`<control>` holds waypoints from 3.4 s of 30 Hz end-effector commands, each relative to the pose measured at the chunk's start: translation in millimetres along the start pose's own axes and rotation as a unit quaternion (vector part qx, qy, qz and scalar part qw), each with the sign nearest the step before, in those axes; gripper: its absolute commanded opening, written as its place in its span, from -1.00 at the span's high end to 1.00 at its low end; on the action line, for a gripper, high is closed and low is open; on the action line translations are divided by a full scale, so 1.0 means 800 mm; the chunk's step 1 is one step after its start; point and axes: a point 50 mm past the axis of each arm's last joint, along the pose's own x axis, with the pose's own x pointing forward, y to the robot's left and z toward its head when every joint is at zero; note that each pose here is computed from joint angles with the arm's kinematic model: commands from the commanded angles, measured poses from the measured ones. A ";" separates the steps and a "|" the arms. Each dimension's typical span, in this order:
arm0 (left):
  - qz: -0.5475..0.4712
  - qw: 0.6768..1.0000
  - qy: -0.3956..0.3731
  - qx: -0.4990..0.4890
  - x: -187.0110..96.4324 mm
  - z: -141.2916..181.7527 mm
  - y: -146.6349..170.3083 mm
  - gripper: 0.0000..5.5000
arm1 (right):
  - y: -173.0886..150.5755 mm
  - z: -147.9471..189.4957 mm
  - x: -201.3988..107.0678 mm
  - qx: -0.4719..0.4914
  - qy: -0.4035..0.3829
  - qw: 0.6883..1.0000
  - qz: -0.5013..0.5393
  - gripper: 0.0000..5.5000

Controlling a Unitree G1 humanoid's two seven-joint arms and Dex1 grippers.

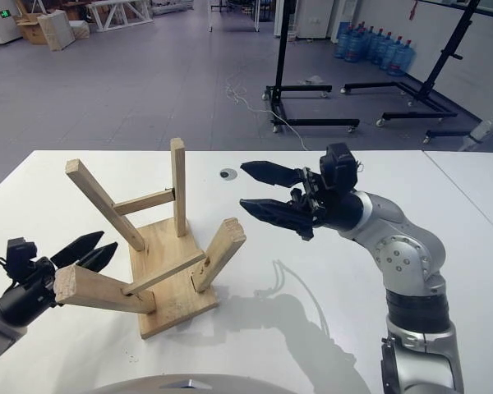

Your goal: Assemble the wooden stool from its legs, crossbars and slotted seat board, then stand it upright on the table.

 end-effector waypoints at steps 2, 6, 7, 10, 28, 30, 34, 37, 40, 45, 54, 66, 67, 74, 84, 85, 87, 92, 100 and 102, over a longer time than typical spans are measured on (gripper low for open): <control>0.054 0.996 0.064 0.028 -0.024 -0.034 -0.009 -0.51 | -0.015 0.018 -0.009 0.006 0.029 1.000 0.001 -0.36; 0.076 0.991 0.096 0.045 -0.032 -0.057 -0.021 -0.51 | -0.027 0.029 -0.009 0.019 0.056 0.998 0.010 -0.36; 0.080 0.991 0.098 0.046 -0.032 -0.062 -0.024 -0.51 | -0.029 0.032 -0.008 0.024 0.062 0.998 0.016 -0.36; 0.091 0.990 0.096 0.045 -0.031 -0.075 -0.032 -0.51 | -0.034 0.037 -0.006 0.033 0.078 0.996 0.032 -0.36; 0.082 0.993 0.079 0.024 0.010 -0.119 -0.055 -0.51 | -0.080 0.038 -0.027 -0.032 0.101 0.993 -0.045 -0.36; 0.084 0.993 0.079 0.025 0.013 -0.120 -0.052 -0.51 | -0.076 0.039 -0.027 -0.043 0.086 0.994 -0.052 -0.36; 0.090 0.993 0.076 0.024 0.016 -0.120 -0.050 -0.51 | -0.066 0.037 -0.010 -0.193 0.040 0.974 -0.113 -0.36; 0.097 0.993 0.070 0.019 0.012 -0.119 -0.052 -0.51 | -0.042 0.037 0.019 -0.309 0.017 0.944 -0.110 -0.36; 0.099 0.992 0.069 0.020 0.009 -0.115 -0.051 -0.51 | -0.017 0.039 0.039 -0.436 0.020 0.897 -0.078 -0.36; 0.116 0.991 0.059 0.022 -0.003 -0.102 -0.052 -0.51 | 0.010 0.035 0.056 -0.547 0.048 0.834 -0.056 -0.36; 0.147 0.988 0.037 0.037 -0.017 -0.054 -0.048 -0.51 | 0.026 -0.012 0.081 -0.636 0.215 0.741 0.006 -0.36; 0.143 0.989 0.033 0.023 -0.009 -0.045 -0.062 -0.51 | 0.034 -0.055 0.076 -0.617 0.345 0.707 0.027 -0.36; 0.145 0.989 0.032 0.020 -0.009 -0.048 -0.064 -0.51 | 0.035 -0.058 0.074 -0.613 0.358 0.703 0.039 -0.36; 0.162 0.987 0.019 0.004 -0.008 -0.062 -0.075 -0.51 | 0.031 -0.067 0.062 -0.574 0.421 0.698 0.081 -0.36; 0.172 0.985 0.005 0.003 -0.007 -0.072 -0.077 -0.51 | 0.028 -0.073 0.046 -0.496 0.479 0.719 0.089 -0.36; 0.172 0.985 0.004 0.004 -0.006 -0.072 -0.076 -0.51 | 0.028 -0.075 0.043 -0.488 0.483 0.722 0.085 -0.36; 0.171 0.985 0.003 0.005 -0.006 -0.072 -0.076 -0.51 | 0.027 -0.079 0.039 -0.470 0.489 0.731 0.076 -0.36; 0.176 0.984 0.006 0.006 -0.006 -0.074 -0.074 -0.51 | 0.016 -0.093 0.023 -0.422 0.507 0.749 0.055 -0.36; 0.165 0.986 0.023 0.007 0.007 -0.085 -0.075 -0.51 | 0.014 -0.089 0.033 -0.445 0.464 0.765 0.042 -0.36; 0.164 0.986 0.020 0.007 0.009 -0.086 -0.075 -0.51 | 0.011 -0.071 0.055 -0.484 0.393 0.782 0.022 -0.36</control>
